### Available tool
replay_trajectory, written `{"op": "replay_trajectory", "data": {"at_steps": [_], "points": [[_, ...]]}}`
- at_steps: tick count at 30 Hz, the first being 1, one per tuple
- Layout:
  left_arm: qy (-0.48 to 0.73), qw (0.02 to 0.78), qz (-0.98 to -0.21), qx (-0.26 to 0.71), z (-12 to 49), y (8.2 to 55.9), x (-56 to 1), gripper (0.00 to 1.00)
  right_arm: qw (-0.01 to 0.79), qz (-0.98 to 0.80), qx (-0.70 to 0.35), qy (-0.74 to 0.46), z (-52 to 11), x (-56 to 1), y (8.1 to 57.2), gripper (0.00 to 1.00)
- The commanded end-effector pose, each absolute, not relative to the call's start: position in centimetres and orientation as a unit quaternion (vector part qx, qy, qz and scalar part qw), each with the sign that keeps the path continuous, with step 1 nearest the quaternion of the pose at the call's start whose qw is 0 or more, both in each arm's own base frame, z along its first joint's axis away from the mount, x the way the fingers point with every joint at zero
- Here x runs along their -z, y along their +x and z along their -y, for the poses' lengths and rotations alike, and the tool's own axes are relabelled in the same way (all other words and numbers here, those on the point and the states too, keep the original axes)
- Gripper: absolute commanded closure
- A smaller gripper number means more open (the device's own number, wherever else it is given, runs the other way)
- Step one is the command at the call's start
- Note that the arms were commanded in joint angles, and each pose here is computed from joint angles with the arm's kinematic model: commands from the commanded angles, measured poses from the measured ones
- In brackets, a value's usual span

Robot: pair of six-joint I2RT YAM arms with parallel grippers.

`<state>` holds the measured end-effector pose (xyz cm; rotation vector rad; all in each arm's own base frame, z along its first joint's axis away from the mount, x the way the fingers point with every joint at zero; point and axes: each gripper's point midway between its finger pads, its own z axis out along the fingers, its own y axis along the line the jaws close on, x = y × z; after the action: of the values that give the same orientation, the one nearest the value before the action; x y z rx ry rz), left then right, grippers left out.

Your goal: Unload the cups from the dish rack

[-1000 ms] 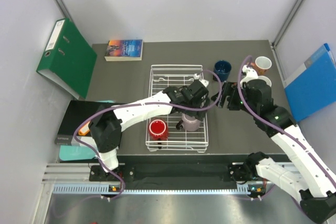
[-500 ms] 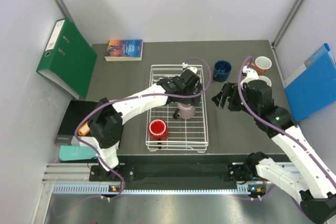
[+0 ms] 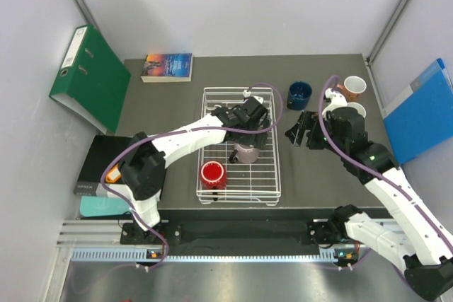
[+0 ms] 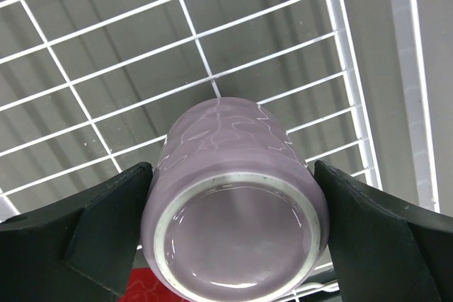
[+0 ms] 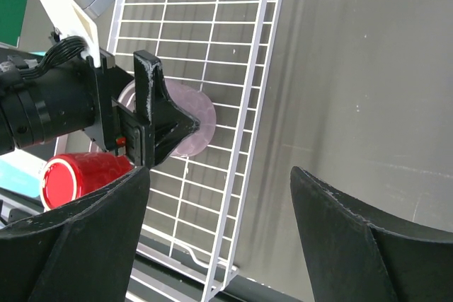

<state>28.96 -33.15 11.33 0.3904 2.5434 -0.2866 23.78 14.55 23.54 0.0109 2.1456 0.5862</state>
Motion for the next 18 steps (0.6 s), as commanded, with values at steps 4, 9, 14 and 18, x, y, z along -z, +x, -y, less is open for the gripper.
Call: {"op": "replay_trajectory", "data": {"at_steps": [4,9,14,18], "points": [[0.139,0.287,-0.943,0.099,31.8,28.5,-14.1,0.01,0.469,-0.848,-0.247,-0.002,-15.1,-25.6,24.5,0.20],[0.135,0.322,-0.928,0.133,32.7,29.2,-16.9,0.01,0.469,-0.847,-0.249,0.000,-15.2,-25.6,24.6,0.20],[0.144,0.293,-0.935,0.135,32.8,28.2,-16.7,0.01,0.473,-0.848,-0.239,0.007,-14.7,-25.4,24.6,0.20],[0.138,0.268,-0.946,0.122,32.0,27.3,-15.3,0.01,0.471,-0.850,-0.236,0.008,-14.6,-25.3,24.6,0.20]]}}
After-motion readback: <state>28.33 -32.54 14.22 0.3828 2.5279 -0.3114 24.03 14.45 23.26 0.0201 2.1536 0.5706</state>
